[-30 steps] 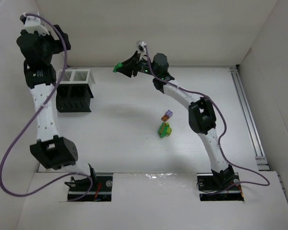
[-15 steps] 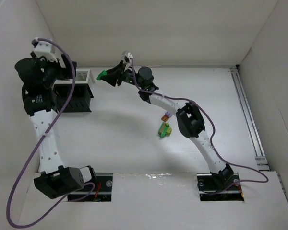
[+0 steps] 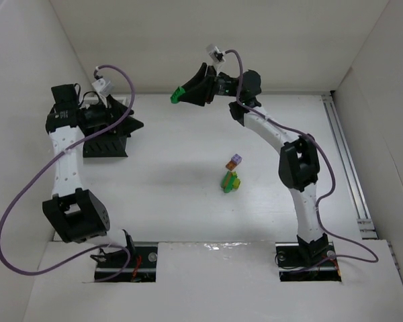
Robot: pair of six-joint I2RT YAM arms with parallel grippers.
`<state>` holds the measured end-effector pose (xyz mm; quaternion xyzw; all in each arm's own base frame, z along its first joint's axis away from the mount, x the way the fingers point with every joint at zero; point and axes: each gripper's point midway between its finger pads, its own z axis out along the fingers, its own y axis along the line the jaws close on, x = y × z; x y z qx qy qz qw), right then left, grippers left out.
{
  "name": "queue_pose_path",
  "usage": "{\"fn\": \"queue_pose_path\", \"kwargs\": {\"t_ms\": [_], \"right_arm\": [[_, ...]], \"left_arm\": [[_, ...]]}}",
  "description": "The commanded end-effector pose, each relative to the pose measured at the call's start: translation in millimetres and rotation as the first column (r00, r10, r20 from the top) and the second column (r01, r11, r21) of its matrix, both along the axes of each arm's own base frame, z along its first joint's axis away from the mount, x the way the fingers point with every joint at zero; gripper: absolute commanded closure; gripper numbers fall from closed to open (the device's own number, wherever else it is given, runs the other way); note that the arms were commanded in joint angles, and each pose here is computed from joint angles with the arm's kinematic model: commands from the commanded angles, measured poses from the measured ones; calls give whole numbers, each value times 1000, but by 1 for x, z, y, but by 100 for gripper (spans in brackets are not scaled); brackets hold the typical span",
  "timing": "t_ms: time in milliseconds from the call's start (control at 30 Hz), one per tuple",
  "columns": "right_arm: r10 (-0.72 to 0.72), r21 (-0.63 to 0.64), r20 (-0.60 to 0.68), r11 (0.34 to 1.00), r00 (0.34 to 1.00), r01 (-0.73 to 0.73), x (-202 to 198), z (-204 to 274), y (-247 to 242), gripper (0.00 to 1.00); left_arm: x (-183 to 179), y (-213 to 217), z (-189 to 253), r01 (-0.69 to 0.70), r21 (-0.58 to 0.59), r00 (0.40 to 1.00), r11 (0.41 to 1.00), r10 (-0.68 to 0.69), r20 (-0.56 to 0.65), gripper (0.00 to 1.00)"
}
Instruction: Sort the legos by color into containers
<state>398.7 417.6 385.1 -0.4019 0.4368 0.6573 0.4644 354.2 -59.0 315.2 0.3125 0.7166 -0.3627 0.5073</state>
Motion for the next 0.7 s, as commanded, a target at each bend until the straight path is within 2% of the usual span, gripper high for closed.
{"fn": "queue_pose_path", "kwargs": {"t_ms": [0,167,333,667], "right_arm": [[185,-67,110,982,977,-178,-56,2,-3,100],[229,-89,118,972,966,-219,-68,-2,2,100],[221,-81,78,973,972,-215,-69,-5,13,100],[118,-66,22,991,993,-116,-49,-3,40,100]], "left_arm": [[-16,-30,17,170,-10,981,985,-168,92,24],[-7,-37,18,154,-41,984,987,-149,97,24],[-12,-54,40,169,-54,972,984,-158,174,24],[-22,-66,37,226,-100,970,969,-214,116,24]]}}
